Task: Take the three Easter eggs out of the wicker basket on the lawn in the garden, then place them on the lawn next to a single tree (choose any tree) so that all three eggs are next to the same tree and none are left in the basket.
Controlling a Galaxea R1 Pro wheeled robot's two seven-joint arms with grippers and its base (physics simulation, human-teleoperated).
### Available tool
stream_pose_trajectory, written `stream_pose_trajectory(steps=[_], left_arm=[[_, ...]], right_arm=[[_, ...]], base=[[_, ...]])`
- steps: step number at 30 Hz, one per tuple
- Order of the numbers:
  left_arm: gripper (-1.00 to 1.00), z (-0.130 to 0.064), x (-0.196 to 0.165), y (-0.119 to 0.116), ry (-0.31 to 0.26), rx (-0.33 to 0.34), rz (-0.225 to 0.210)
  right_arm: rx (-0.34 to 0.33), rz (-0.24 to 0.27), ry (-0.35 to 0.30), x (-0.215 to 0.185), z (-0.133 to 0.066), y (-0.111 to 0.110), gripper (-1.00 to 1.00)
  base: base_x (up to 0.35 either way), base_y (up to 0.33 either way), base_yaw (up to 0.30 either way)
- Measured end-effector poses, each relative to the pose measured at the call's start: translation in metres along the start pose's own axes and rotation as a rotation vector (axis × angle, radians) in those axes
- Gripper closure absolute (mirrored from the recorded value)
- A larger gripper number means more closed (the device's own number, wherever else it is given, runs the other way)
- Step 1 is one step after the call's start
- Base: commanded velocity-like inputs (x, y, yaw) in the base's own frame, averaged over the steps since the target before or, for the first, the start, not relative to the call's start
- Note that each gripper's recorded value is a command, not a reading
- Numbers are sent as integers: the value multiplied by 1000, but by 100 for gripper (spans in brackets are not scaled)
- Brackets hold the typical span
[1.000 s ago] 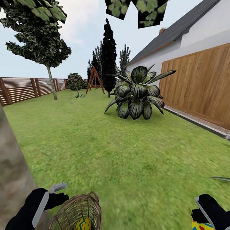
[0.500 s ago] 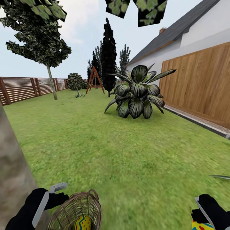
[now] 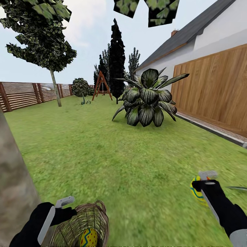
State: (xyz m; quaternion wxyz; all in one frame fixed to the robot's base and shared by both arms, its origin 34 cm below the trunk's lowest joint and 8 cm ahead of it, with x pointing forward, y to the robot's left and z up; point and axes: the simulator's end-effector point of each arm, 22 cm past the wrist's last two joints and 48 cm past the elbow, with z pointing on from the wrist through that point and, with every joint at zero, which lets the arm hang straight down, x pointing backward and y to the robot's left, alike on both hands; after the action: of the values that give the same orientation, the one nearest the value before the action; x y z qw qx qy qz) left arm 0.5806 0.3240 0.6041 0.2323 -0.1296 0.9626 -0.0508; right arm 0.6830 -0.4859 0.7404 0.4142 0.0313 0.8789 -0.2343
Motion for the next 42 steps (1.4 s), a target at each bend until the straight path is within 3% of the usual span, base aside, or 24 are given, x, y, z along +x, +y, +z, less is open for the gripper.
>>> stream_pose_trajectory(steps=[3, 4, 6, 7, 9, 11, 16, 23, 28, 31, 36, 42], left_arm=[[-100, 5, 4, 1, 1, 0, 0], [-100, 7, 5, 1, 2, 0, 0], [-100, 10, 7, 2, 2, 0, 0], [-100, 12, 9, 2, 3, 1, 0], [-100, 16, 12, 2, 5, 2, -2], [-100, 19, 14, 3, 4, 2, -2], [-100, 28, 21, 5, 5, 1, -2], [-100, 40, 30, 4, 6, 9, -7], [-100, 48, 36, 5, 7, 9, -4], [-100, 53, 40, 7, 7, 8, -4], [-100, 61, 46, 9, 6, 8, -4], [-100, 72, 54, 11, 6, 9, -3]], right_arm=[[-49, 142, -183, -39, -2, 11, 100], [-17, 172, -196, -31, 4, 6, 100], [95, 183, -219, -32, 2, -11, 100], [86, 195, -250, -41, -2, -9, 100], [-24, 185, -340, -62, -8, 16, 100], [-88, 177, -373, -66, -9, 31, 100], [-130, 175, -387, -60, -6, 40, 100], [-93, 171, -332, -39, 17, 28, 100], [-100, 177, -418, -47, 15, 34, 100], [-102, 177, -415, -40, 19, 38, 100], [-154, 112, -371, -22, 22, 74, 100], [-175, 108, -369, -9, 26, 93, 100]], base=[[0, 0, 0], [0, 0, 0], [0, 0, 0], [0, 0, 0], [0, 0, 0], [0, 0, 0], [0, 0, 0], [0, 0, 0], [0, 0, 0], [0, 0, 0], [0, 0, 0], [0, 0, 0]])
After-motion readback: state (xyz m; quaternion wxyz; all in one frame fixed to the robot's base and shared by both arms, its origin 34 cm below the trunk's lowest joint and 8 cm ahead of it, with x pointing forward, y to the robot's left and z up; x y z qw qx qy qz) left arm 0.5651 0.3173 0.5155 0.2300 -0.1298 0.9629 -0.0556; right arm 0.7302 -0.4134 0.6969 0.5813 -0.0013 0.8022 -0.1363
